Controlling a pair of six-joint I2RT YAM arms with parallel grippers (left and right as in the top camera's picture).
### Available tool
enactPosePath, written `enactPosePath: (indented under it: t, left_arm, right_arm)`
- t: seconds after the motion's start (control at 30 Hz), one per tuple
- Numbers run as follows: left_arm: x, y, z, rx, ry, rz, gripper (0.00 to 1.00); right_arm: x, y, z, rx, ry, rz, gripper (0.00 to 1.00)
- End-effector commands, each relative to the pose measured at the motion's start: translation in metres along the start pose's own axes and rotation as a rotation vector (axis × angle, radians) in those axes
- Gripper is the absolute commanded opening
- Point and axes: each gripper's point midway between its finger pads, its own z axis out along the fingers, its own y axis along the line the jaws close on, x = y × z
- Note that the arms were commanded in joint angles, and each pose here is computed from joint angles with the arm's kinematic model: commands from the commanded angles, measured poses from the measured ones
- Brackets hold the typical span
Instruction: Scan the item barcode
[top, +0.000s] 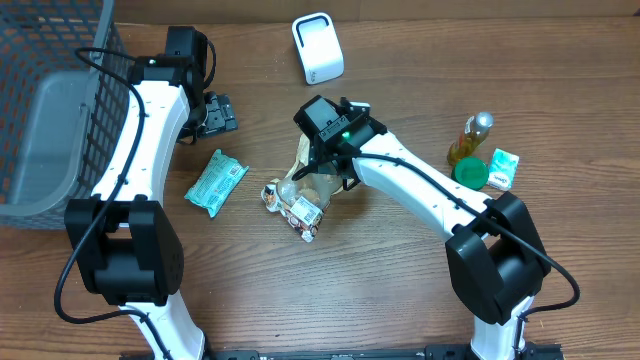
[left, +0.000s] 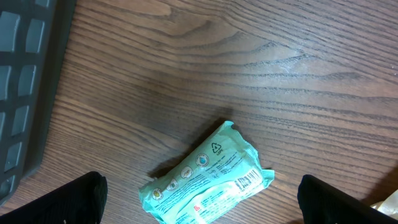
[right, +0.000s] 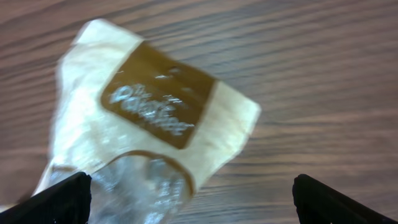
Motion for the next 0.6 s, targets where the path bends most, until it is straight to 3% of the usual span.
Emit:
enactPosePath:
  t: [0.0, 0.13, 0.17, 0.3, 0.37, 0.57]
  left_arm:
    - [-0.005, -0.001, -0.002, -0.007, -0.016, 0.015, 1.0]
    - [-0.005, -0.001, -0.002, -0.007, -0.016, 0.015, 1.0]
    - [-0.005, -0.001, -0.002, -0.007, -0.016, 0.015, 1.0]
    - [-0.005, -0.001, -0.002, -0.007, -0.016, 0.015, 1.0]
    - [-0.005, -0.001, -0.002, -0.007, -0.016, 0.015, 1.0]
    - [-0.005, -0.001, -0.002, -0.007, -0.016, 0.015, 1.0]
  right_arm:
    - [0.008, 0.017, -0.01, -0.182, 0.091, -0.149, 1.0]
    - [0.025, 0.008, -0.011, -0.234, 0.223, -0.131, 0.73]
    - [0.029, 0.0, -0.011, -0.211, 0.252, -0.125, 0.59]
    - [0.048, -0.02, -0.012, -0.152, 0.341, -0.124, 0.19]
    - [0.054, -0.022, -0.012, -0.14, 0.36, -0.132, 0.15]
    - [0.05, -0.005, -0.006, -0.193, 0.312, -0.139, 0.14]
